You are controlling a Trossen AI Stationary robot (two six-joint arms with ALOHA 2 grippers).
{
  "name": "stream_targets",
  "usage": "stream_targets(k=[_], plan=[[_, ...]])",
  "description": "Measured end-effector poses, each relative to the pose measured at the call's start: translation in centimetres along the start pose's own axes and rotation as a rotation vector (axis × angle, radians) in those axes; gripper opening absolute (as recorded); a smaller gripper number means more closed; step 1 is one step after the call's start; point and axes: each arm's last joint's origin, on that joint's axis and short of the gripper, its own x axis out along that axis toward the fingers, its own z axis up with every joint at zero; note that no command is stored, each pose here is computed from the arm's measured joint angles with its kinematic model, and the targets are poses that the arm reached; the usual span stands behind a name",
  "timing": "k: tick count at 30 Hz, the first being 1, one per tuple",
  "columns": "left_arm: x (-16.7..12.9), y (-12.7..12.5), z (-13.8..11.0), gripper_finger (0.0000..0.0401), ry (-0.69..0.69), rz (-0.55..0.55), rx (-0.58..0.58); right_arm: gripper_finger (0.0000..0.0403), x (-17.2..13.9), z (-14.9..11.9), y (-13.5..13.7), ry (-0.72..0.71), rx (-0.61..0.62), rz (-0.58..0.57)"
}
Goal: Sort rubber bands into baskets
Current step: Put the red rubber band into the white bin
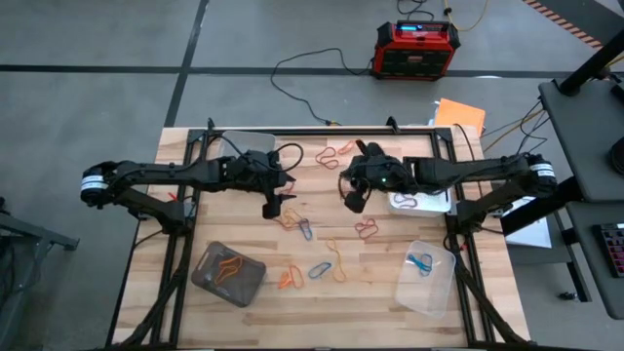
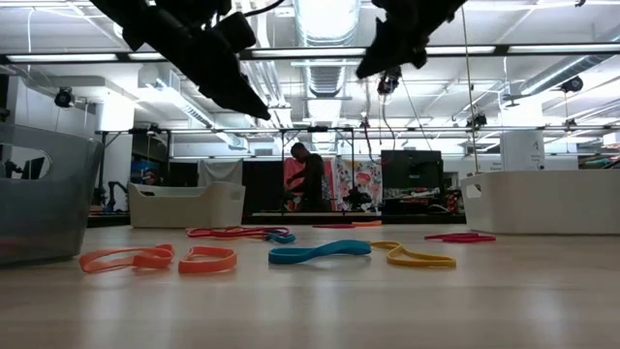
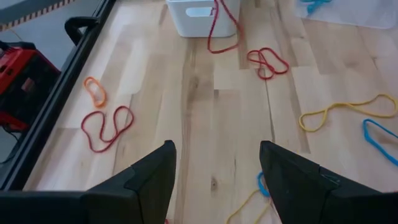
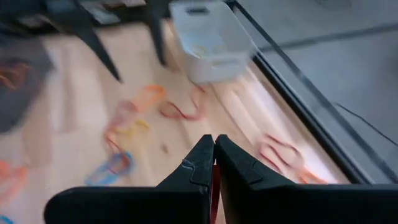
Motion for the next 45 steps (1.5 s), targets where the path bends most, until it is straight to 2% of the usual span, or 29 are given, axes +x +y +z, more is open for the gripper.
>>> stream_targets(k=[5,11,16,20,25,31,37,45], plan=[[0.0,0.0,0.0,0.0216,0.000,0.002,-0.012,0.0009,-1.4,0.7,-0.7,0.144,-0.016,-0.120],[0.0,0.0,0.0,0.0216,-0.001,0.002,-0.012,0.0009,-2.8,0.9,-1.4,0.255,-0.014,-0.183],[0.0,0.0,0.0,0.0216,-0.001,0.002,-0.012,0.0009,-4.0,0.1,-2.2,0.376,0.008,-0.304],[0.2,0.0,0.0,0.0216,0.000,0.002,-0.012,0.0009,-4.6,-1.0,-3.1,0.472,0.056,-0.424],[0.5,0.0,0.0,0.0216,-0.003,0.002,-0.012,0.0009,-4.8,-2.4,-4.1,0.572,0.128,-0.516],[0.5,0.0,0.0,0.0216,-0.001,0.006,-0.005,0.0009,-4.6,-2.8,-4.9,0.601,0.152,-0.546],[0.4,0.3,-0.2,0.0216,0.027,0.076,0.032,0.0009,-4.5,-2.8,-5.3,0.608,0.158,-0.556],[-2.2,0.7,-0.8,0.0216,0.252,0.250,0.097,0.0009,-4.5,-2.9,-5.4,0.621,0.154,-0.559]])
